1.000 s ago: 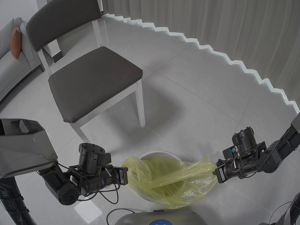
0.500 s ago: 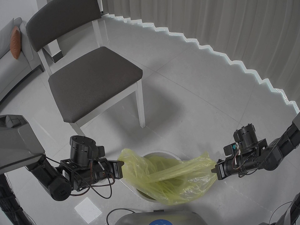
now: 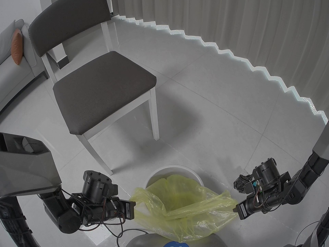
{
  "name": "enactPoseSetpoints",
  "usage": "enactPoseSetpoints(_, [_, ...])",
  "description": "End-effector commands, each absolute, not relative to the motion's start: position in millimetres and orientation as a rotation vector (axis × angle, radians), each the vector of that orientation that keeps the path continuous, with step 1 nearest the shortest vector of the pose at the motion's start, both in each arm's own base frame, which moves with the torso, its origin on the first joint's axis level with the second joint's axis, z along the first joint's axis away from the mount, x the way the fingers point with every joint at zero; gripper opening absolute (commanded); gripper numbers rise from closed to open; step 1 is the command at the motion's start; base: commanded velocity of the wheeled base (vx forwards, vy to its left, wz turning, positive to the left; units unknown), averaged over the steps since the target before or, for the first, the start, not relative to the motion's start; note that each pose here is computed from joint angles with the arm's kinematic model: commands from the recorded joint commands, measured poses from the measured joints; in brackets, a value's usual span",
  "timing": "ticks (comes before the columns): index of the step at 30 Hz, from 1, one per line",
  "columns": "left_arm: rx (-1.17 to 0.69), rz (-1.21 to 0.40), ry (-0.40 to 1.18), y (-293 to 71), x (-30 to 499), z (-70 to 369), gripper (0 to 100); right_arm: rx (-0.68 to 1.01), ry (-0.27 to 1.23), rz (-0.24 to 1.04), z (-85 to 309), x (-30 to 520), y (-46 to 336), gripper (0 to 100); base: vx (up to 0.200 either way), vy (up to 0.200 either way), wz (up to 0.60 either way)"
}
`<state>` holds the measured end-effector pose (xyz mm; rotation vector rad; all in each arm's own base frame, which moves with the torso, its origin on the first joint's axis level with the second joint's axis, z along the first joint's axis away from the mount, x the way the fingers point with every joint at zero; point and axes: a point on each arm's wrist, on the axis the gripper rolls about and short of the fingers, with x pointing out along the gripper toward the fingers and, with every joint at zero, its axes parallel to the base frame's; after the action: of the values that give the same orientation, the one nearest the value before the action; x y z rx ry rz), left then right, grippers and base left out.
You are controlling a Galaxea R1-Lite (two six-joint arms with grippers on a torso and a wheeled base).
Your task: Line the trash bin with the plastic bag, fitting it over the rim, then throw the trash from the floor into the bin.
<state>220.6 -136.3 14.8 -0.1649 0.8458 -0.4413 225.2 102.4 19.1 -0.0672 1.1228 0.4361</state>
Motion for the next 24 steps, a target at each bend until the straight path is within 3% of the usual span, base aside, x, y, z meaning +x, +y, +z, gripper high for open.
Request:
enactPoseSetpoints(1, [-0.157,-0.427,0.878,-137.0,223.7,0.0,0,-0.082,1.166,0.439,5.1,227.2,106.5,0,0.0,0.0,0.0])
enactPoseSetpoints(12, [-0.154,-0.371,0.854,-134.7,267.0,-44.9,0,-0.048,1.124,0.407,-35.3,273.8,117.5,0,0.0,0.0,0.0])
enactPoseSetpoints(19, [-0.197,-0.311,0.801,-118.0,290.2,-42.6,0,0.008,1.043,0.347,-20.0,296.5,99.5,0,0.0,0.0,0.0])
enactPoseSetpoints(24, [-0.196,-0.315,0.839,-114.5,281.8,-46.5,0,0.009,1.069,0.332,-18.3,286.7,91.0,0,0.0,0.0,0.0])
